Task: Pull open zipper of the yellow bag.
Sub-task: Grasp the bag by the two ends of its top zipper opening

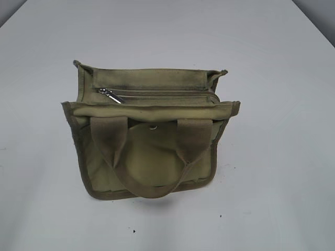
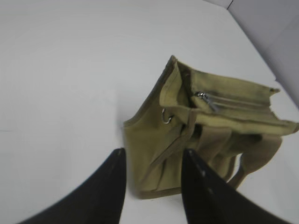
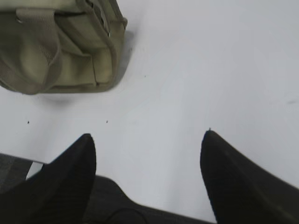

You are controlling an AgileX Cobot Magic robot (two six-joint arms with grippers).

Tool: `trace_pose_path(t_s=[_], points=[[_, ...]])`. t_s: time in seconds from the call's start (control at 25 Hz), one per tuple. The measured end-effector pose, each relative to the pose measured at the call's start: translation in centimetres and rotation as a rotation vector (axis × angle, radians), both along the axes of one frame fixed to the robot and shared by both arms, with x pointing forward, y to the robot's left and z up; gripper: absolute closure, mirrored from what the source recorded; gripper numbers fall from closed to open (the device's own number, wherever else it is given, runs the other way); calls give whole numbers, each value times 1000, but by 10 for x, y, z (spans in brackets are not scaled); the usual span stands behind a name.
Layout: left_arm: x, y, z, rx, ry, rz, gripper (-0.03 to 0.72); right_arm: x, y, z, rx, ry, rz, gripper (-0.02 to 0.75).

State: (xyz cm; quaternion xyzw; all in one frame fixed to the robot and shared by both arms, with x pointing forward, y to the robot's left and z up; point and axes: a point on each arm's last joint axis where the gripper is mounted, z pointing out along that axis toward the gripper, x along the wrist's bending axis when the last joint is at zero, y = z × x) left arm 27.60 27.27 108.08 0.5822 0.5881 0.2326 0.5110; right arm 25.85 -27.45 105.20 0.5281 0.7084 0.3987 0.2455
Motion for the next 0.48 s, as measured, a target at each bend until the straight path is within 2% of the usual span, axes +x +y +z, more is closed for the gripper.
trace_pose_path(t_s=[0.16,0.28,0.48], points=[[41,-11,3,-164,99,-53,378,22,1,12,24,-71,-5,196],[74,-20,0,-227,190,-134,378,45,2,16,36,-88,-28,196],[129,-32,-13,-309,387,-241,378,83,7,15,24,4,-34,196]])
